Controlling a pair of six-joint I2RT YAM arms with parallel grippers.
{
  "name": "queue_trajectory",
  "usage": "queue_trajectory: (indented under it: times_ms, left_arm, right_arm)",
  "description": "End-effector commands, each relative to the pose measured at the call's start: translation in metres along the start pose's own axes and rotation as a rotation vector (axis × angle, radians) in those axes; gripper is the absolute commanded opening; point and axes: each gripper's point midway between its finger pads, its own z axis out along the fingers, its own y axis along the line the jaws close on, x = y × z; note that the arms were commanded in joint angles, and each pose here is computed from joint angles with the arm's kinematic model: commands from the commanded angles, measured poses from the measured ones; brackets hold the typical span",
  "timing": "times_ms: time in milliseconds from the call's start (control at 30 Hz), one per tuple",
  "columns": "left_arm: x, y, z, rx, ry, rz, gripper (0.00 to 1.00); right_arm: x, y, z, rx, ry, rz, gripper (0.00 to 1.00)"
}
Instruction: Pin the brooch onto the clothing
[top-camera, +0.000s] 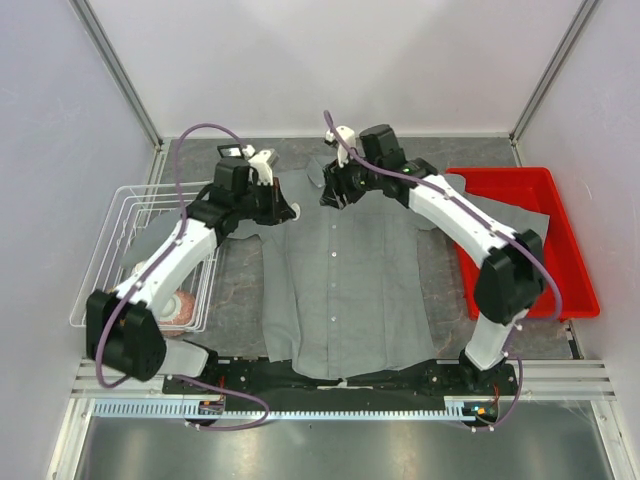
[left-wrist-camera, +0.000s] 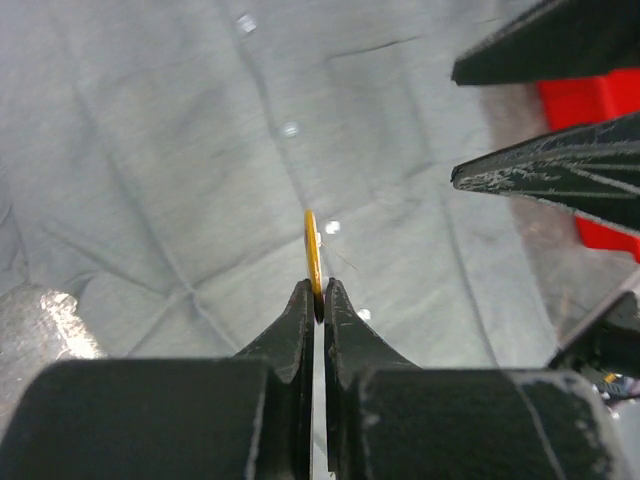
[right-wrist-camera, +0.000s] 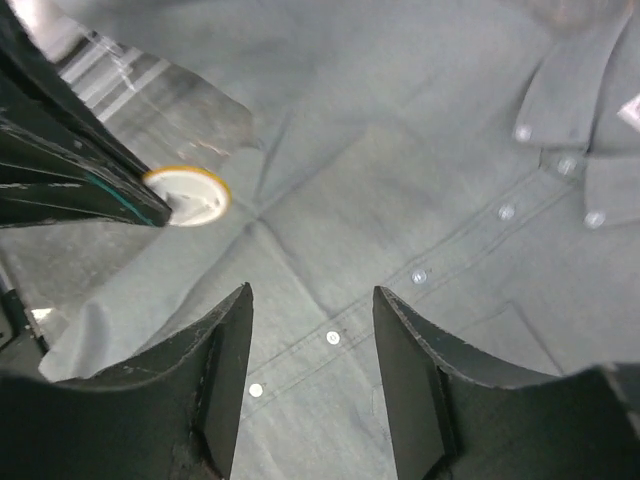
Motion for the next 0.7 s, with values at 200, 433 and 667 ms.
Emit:
queue_trajectory:
  times_ms: [200, 433, 667]
  left_arm:
    - [0.009, 0.084, 0.073, -0.232, 0.098, -0.081, 0.02]
    - [0.038, 0.118, 0.100, -0.277, 0.216, -0.146, 0.02]
    - [0.084, 0.127, 0.094, -0.315, 0.337, -0.222, 0.02]
  right_arm:
    - [0.068, -0.044, 0.076, 0.058, 0.197, 0.108, 0.54]
    - [0.125, -0.055, 0.093, 0.055, 0.342, 0.133, 0.50]
    - [0.180, -0.059, 0.083, 0.062, 0.472, 0.183, 0.48]
